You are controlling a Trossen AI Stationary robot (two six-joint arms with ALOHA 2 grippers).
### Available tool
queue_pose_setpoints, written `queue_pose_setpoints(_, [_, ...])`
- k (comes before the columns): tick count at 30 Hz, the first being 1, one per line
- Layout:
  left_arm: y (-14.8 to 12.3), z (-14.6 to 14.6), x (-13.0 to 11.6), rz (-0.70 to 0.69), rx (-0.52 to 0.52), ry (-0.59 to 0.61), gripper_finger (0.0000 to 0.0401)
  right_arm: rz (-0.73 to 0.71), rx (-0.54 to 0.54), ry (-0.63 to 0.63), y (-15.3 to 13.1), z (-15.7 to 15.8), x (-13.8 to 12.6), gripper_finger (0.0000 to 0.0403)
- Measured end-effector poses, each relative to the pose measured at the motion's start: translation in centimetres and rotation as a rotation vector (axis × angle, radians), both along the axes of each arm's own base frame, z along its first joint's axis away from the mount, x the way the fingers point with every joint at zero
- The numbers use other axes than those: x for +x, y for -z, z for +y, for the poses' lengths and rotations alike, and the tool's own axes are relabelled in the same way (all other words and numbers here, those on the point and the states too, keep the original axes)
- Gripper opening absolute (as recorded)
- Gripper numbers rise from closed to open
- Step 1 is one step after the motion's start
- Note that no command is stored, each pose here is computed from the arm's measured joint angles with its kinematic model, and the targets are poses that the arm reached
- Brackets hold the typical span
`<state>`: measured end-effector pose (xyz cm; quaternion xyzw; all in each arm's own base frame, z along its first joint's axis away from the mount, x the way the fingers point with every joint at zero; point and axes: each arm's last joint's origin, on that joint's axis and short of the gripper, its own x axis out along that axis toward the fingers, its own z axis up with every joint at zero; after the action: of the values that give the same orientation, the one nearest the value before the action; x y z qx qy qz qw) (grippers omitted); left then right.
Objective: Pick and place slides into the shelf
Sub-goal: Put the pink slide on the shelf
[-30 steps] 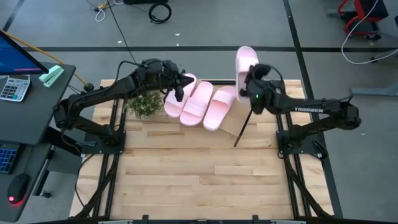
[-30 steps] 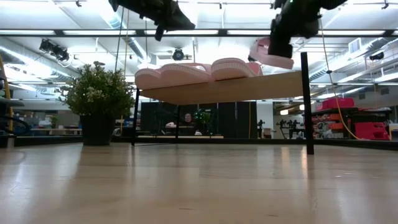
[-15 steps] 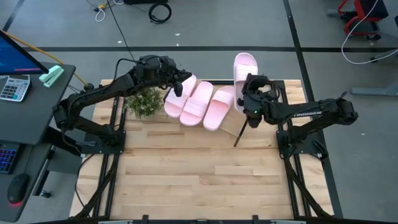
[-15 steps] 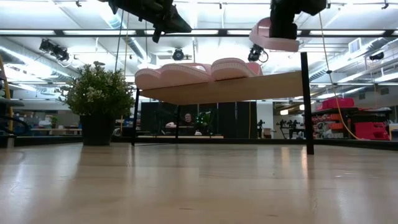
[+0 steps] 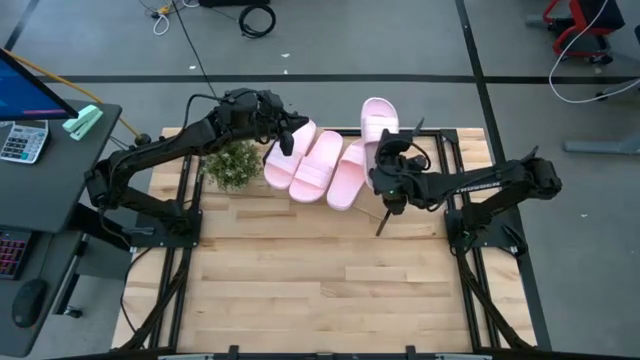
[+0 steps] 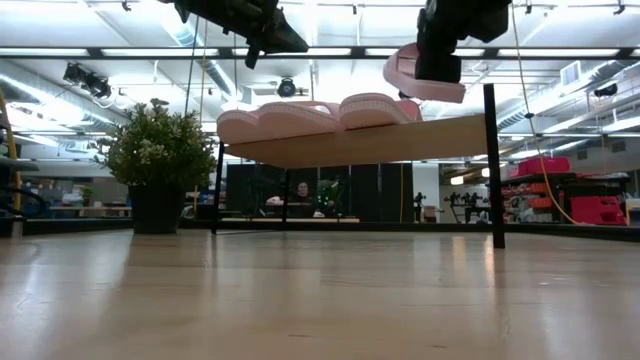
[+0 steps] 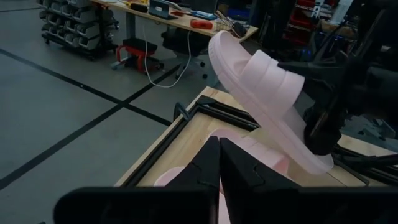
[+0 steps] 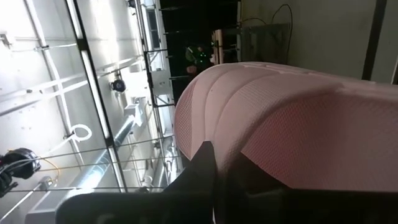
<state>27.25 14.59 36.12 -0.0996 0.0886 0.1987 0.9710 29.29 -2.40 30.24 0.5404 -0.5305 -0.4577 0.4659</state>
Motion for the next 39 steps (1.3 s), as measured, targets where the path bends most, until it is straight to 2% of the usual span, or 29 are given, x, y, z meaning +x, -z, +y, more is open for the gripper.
queue_pose_setpoints(9, [0.0, 0.0, 0.0, 0.001, 0.000, 0.000, 0.0024, 0.051, -0.002, -0.006, 0.1, 0.3, 0.0, 0.0007])
queue_pose_setpoints(24, [0.0, 0.0, 0.0, 0.001, 0.002, 0.001, 0.0017, 0.068, -0.004, -0.078, 0.1, 2.3, 0.0, 0.0007])
queue_pose_setpoints(30, [0.0, 0.0, 0.0, -0.001, -0.004, 0.000, 0.0024, 0.080, -0.004, -0.061, 0.2, 1.8, 0.0, 0.0007])
queue_pose_setpoints(39, [0.0, 0.0, 0.0, -0.002, -0.008, -0.001, 0.0012, 0.118, -0.006, -0.055, 0.3, 1.6, -0.1, 0.0007])
